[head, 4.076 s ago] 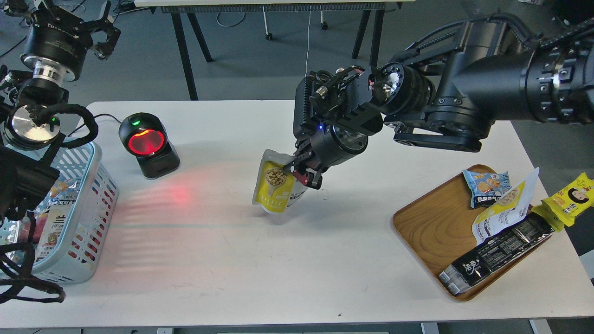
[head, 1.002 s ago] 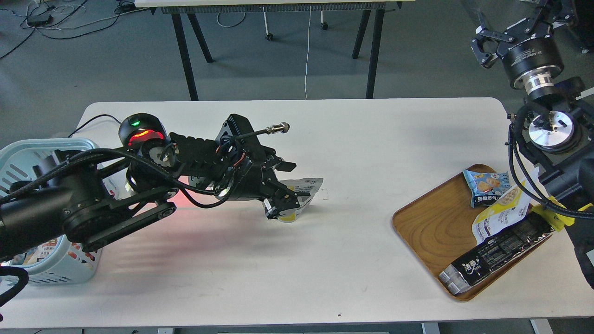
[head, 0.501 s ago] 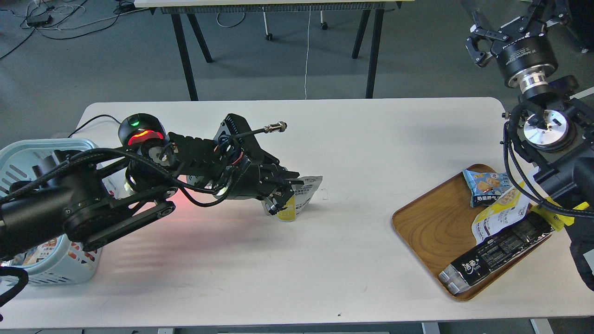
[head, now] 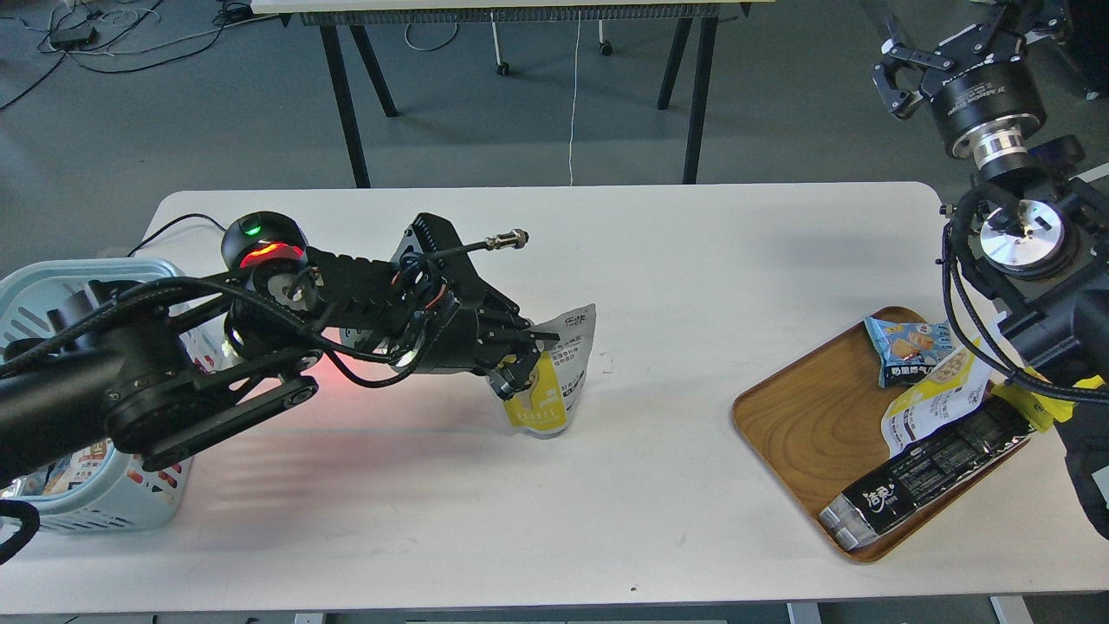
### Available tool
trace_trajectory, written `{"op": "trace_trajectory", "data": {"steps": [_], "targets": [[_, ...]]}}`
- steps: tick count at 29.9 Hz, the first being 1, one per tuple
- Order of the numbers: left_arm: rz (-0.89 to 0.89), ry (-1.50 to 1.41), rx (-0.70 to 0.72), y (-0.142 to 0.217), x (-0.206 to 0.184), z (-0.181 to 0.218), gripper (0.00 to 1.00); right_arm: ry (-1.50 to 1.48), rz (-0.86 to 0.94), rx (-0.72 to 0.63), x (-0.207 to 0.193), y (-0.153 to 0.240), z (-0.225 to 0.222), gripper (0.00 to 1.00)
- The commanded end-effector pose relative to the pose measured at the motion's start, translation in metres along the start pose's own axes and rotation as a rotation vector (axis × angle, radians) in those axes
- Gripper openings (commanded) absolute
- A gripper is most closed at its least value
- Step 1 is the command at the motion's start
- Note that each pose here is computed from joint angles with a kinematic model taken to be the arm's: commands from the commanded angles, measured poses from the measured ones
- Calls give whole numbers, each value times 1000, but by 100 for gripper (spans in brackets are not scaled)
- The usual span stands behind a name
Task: Scan snack and place in basket
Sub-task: 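Lift the bag and hold it in front of the barcode scanner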
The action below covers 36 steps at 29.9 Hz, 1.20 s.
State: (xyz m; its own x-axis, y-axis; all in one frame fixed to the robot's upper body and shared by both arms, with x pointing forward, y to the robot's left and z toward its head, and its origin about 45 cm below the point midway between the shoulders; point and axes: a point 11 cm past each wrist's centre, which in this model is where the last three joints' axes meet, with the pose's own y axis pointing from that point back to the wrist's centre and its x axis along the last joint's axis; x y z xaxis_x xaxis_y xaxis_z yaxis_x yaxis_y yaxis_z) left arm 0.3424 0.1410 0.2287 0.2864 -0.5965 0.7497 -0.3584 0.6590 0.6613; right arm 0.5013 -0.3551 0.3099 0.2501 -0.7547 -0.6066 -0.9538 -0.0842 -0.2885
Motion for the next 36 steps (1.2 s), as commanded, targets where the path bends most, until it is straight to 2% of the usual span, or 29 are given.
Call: {"op": "trace_trajectory", "data": {"steps": [1,8,15,22,36], "targets": [[37,-22,-17,24,9,-2,0,5,-5,8,-2,-3,-5,99],[52,-31,38,81,9,-33,0,6,-8,12,-4,-5,-7,99],[-45,23,175,129,-26,-75,0,9,-7,12,-3,-4,-8,99],[-84,86,243,147,-48,-101,0,8,-10,12,-4,-5,-8,99],[-94,104,287,158,-56,-113,0,5,-10,10,-5,-5,-6,99]]}}
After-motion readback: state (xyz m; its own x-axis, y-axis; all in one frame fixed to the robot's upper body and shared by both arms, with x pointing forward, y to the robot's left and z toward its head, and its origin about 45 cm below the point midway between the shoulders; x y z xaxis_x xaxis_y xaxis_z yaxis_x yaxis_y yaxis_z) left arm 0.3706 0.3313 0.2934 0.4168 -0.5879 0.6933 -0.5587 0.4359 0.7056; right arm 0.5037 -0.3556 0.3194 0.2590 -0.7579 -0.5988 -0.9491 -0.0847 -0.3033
